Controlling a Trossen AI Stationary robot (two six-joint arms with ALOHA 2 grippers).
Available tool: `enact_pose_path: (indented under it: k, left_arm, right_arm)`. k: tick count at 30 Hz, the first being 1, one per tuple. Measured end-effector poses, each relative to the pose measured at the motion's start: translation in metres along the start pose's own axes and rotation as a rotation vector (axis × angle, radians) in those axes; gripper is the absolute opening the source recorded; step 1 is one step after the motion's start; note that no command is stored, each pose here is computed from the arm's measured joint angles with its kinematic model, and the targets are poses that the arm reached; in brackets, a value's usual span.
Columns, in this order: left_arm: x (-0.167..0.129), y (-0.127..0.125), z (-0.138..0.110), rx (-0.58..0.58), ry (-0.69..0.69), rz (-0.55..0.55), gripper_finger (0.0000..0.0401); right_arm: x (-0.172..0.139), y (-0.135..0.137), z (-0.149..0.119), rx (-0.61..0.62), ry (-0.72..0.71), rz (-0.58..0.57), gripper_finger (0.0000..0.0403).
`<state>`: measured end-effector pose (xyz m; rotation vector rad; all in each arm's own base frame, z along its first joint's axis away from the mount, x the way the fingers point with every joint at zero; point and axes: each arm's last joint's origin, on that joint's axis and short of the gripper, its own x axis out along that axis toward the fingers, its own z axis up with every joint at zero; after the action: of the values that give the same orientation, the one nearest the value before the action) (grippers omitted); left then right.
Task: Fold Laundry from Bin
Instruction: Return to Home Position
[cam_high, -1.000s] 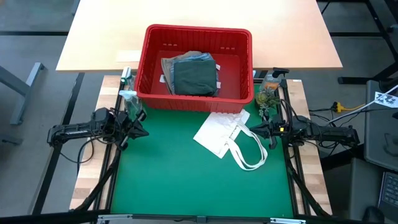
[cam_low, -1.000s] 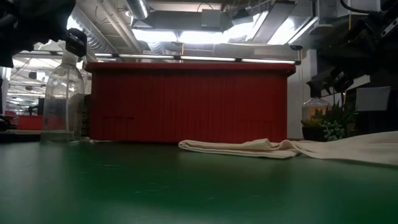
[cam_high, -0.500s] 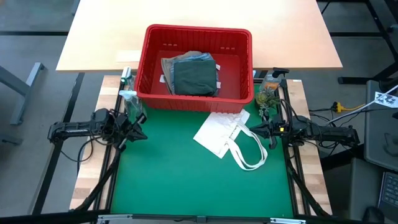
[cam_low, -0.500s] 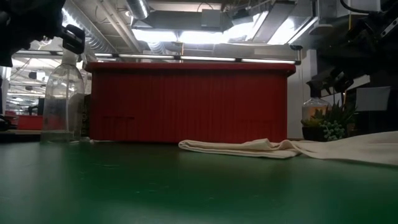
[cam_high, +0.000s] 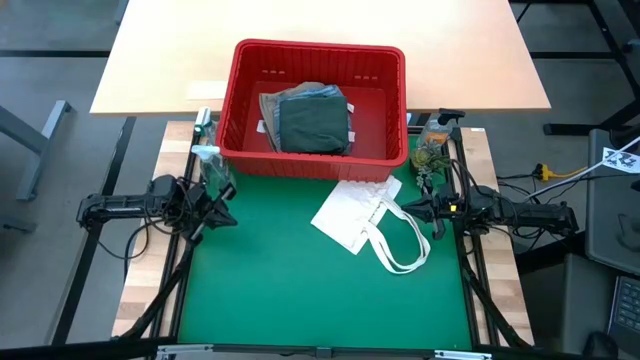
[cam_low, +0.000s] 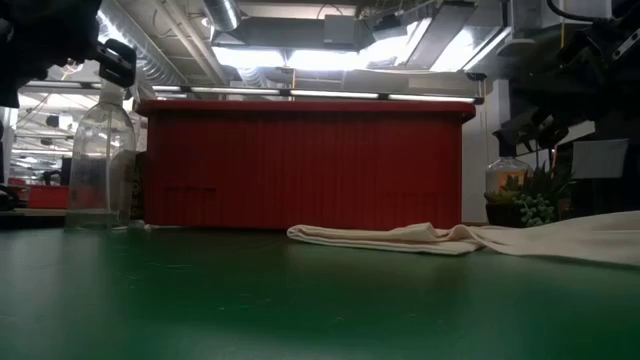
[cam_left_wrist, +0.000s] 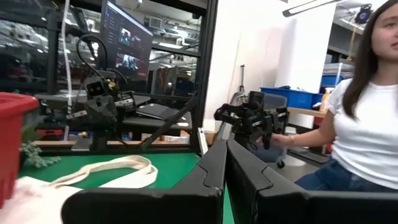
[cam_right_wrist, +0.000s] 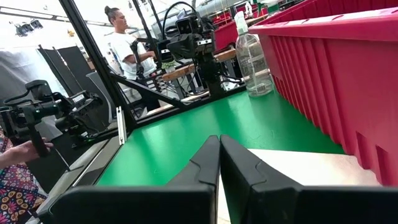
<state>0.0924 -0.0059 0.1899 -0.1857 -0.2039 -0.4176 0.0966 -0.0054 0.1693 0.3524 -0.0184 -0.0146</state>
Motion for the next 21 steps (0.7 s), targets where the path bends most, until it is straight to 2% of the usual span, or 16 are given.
enact_pose_path:
  k: [6,8,11,14,21]
  left_arm:
    - [0.000,0.001,0.000,0.040,-0.012,0.047,0.0004]
    - [0.000,0.002,0.001,0.142,-0.017,0.086,0.0004]
    - [0.000,0.004,0.001,0.274,-0.020,0.157,0.0004]
    - [-0.001,0.007,0.002,0.348,-0.021,0.235,0.0004]
    - [-0.003,0.014,-0.002,0.375,0.030,0.480,0.0004]
  right_arm:
    - [0.000,-0.001,0.000,-0.045,-0.008,-0.034,0.0014]
    - [0.000,-0.002,0.000,-0.061,-0.013,-0.048,0.0014]
    - [0.000,-0.002,0.001,-0.140,-0.024,-0.084,0.0014]
    - [0.000,-0.003,0.001,-0.211,-0.029,-0.106,0.0014]
    - [0.000,-0.003,0.001,-0.358,-0.024,-0.122,0.0014]
